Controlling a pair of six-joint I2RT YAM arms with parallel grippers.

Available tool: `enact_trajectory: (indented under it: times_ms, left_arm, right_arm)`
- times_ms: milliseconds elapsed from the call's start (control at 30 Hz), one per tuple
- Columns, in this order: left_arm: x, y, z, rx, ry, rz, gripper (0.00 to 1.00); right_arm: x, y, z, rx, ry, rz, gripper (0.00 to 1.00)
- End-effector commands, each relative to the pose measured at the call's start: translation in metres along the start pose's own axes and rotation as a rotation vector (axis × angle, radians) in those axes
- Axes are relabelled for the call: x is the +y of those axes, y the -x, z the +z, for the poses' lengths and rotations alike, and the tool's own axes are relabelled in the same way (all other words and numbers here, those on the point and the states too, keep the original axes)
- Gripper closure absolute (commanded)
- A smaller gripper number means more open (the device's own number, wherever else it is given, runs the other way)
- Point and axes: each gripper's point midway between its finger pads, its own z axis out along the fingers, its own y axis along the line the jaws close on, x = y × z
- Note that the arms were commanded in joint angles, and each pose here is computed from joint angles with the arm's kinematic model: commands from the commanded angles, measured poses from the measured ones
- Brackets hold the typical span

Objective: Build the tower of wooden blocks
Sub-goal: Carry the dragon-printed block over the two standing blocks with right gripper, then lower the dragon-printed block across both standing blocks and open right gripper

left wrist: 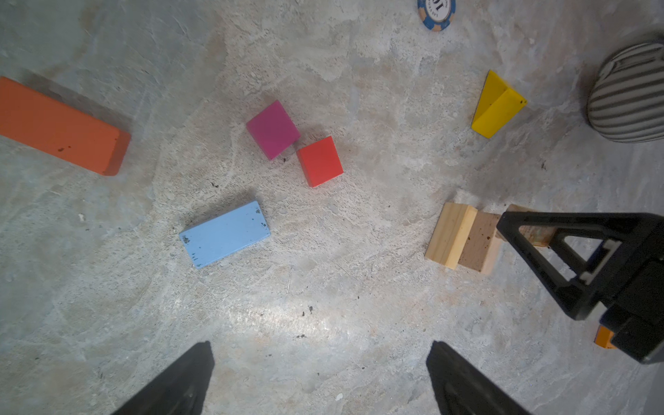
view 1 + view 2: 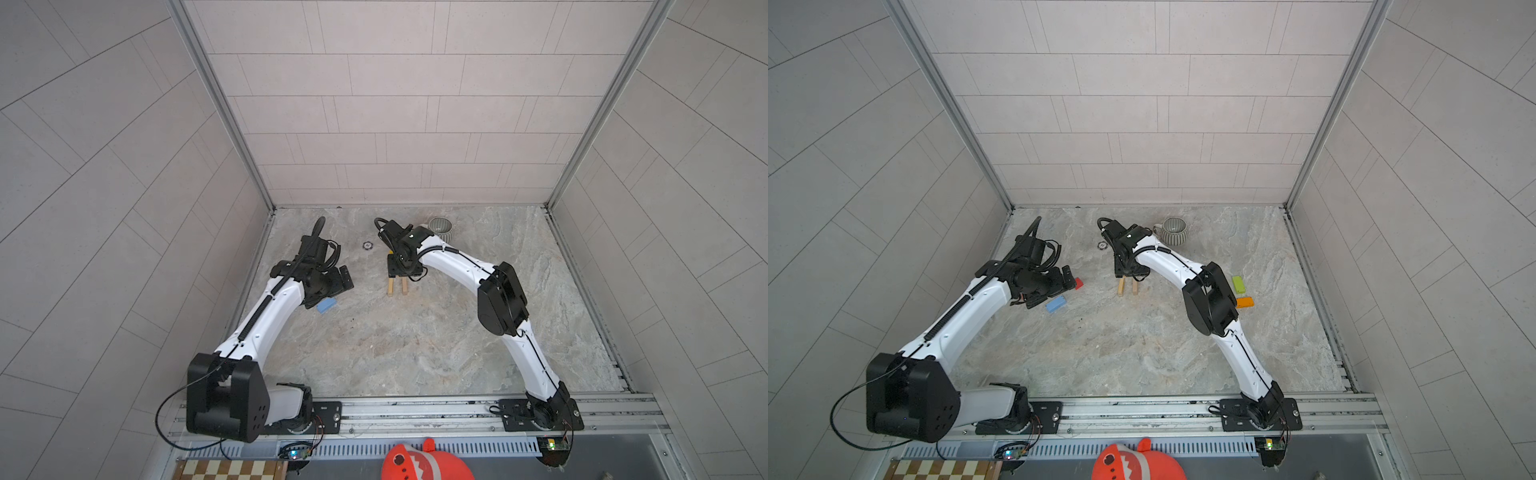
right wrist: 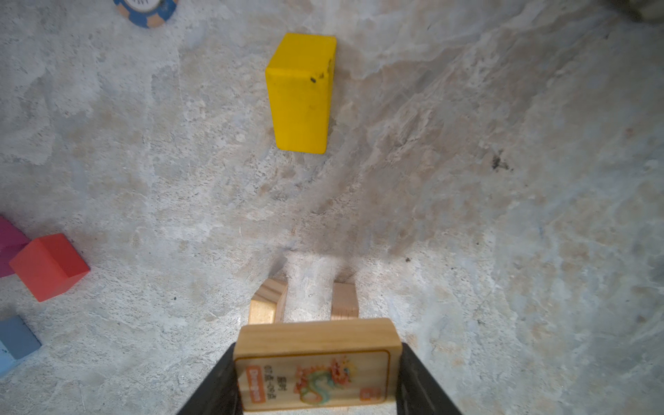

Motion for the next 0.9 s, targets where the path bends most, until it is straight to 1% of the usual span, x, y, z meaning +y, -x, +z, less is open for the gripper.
enact_trajectory:
  times_ms: [0,567,867]
  left_arm:
    - [0.001,0.000,-0.003,-0.009,-0.008,-0.010,0.00]
    - [0.002,-0.001,-0.002,-0.006,-0.017,-0.017,0.00]
    - [0.002,-0.002,-0.002,-0.005,-0.018,-0.015,0.00]
  right_arm:
    - [-0.002,-0.010,0.010,0.035,-0.032,0.005,0.47]
    - [0.007,-0.018,0.020,0.057,-0.021,-0.012,0.47]
    - [0.010,-0.016,0.015,0.047,-0.017,-0.015,0.47]
